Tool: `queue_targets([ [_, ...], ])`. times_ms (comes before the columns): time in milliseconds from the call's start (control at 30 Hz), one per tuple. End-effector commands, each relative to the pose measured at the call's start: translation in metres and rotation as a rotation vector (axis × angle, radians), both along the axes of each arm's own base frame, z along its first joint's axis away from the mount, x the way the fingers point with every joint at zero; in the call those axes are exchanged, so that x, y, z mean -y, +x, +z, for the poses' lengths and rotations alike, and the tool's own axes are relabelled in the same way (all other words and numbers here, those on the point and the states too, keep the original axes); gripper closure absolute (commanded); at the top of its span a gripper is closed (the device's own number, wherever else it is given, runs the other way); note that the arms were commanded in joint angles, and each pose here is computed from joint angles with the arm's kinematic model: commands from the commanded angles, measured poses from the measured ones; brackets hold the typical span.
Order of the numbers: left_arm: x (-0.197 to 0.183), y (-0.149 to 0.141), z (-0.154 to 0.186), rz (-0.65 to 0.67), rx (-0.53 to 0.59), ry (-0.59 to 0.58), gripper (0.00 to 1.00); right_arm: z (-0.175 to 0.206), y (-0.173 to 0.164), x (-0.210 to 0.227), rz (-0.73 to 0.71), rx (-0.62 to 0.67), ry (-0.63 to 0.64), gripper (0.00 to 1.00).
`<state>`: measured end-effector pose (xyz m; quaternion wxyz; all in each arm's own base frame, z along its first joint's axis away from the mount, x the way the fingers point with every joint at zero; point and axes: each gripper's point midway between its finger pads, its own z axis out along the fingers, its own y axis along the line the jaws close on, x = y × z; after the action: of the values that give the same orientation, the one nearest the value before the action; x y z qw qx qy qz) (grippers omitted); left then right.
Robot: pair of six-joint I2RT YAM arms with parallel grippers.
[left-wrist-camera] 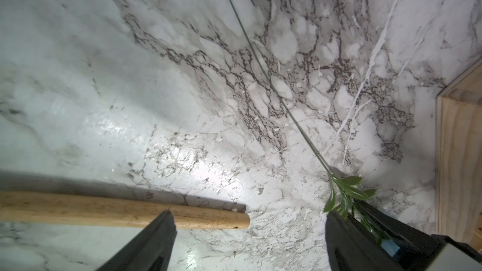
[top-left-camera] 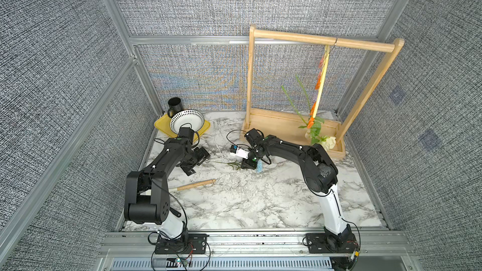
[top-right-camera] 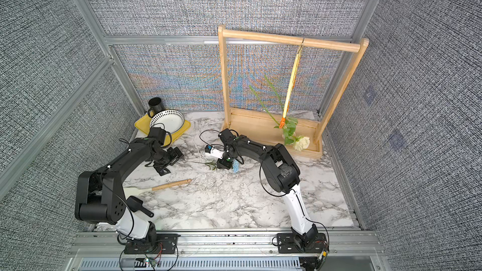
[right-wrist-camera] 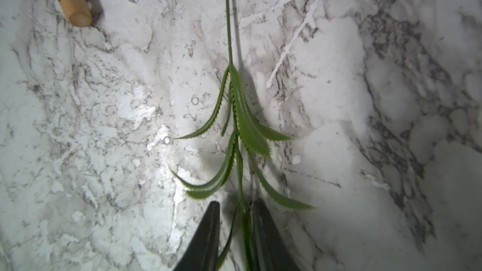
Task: Dry the flowers on a clothes hanger
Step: Pick up the flower at the center of the board.
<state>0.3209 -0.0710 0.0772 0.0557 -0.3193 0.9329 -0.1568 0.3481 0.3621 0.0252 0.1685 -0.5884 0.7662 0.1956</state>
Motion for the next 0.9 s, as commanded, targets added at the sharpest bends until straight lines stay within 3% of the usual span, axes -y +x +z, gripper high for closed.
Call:
queue_targets([
  [0,0.004,0.003,0.002,-0.035,0.016,-0.019,0.07,-0.001,-0.001,0.002,-0.002,-0.001,-0.014,0.70],
  [200,0.010,0.001,0.005,-0.052,0.021,-0.050,0.07,0.010,-0.001,-0.003,0.011,0.025,0.011,0.79],
  [433,0.035,0.000,0.034,-0.156,0.103,-0.189,0.08,0.065,0.001,-0.012,0.000,0.135,0.161,0.87],
  [600,0.049,0.007,0.080,-0.231,0.267,-0.267,0.08,0.111,-0.001,-0.013,-0.052,0.218,0.292,0.87],
  [800,0.060,0.019,0.130,-0.311,0.555,-0.288,0.06,0.150,-0.007,-0.014,-0.124,0.304,0.433,0.87],
  [867,0.064,0.022,0.144,-0.337,0.650,-0.303,0.10,0.160,-0.010,-0.015,-0.145,0.327,0.473,0.87],
])
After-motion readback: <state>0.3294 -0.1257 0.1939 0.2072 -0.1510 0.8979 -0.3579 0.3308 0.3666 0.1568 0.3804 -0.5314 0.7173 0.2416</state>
